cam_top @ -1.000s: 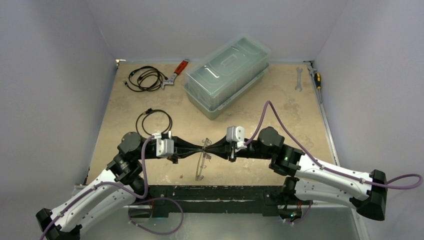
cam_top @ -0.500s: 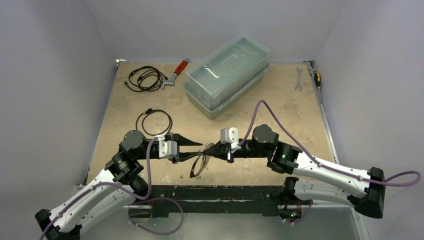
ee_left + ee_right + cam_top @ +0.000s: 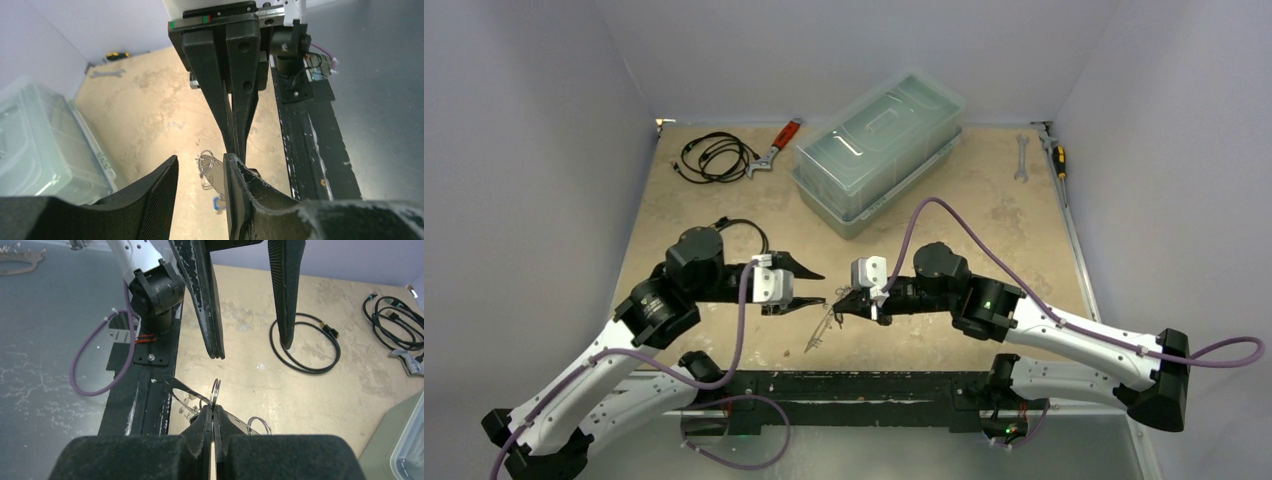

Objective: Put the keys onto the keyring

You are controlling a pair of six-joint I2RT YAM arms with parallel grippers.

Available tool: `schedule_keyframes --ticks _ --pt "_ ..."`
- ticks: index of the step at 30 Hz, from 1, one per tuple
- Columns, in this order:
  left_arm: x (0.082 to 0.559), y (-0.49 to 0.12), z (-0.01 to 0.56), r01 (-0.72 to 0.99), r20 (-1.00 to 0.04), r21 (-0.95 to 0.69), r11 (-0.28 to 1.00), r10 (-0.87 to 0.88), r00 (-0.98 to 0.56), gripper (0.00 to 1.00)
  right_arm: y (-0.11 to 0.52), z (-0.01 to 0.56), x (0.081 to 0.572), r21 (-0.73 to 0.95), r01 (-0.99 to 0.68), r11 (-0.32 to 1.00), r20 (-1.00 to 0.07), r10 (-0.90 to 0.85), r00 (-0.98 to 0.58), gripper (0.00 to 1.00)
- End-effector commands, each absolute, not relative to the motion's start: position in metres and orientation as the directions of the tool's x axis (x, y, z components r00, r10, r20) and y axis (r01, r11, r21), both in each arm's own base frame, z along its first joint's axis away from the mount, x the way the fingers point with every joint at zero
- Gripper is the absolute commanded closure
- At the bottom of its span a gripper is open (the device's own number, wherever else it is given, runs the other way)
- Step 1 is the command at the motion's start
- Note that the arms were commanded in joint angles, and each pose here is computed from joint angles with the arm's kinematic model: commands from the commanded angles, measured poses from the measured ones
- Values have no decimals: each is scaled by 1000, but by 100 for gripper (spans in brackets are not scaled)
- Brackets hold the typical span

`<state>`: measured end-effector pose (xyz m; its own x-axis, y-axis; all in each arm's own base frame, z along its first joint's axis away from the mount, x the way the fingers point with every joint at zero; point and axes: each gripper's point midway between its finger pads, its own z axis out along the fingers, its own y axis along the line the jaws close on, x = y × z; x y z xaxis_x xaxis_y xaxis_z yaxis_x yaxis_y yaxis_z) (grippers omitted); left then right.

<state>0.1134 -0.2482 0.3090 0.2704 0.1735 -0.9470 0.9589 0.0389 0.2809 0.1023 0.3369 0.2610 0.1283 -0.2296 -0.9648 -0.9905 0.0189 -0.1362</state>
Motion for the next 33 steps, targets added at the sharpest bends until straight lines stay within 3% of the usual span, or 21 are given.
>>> schedule_keyframes --ticks 1,16,26,33 --pt "109 -248 291 971 -935 236 -44 263 240 63 339 286 108 -191 -981 36 -963 -199 180 100" --pt "103 -263 270 981 -936 124 -151 310 166 67 339 280 109 -191 -981 37 -961 -210 179 100" --pt "102 -259 282 980 -939 159 -122 289 188 54 341 278 109 -187 -982 35 -961 -213 175 100" --pt "102 -261 274 983 -942 140 -120 288 170 60 341 278 109 -187 -982 35 -961 -215 176 100"
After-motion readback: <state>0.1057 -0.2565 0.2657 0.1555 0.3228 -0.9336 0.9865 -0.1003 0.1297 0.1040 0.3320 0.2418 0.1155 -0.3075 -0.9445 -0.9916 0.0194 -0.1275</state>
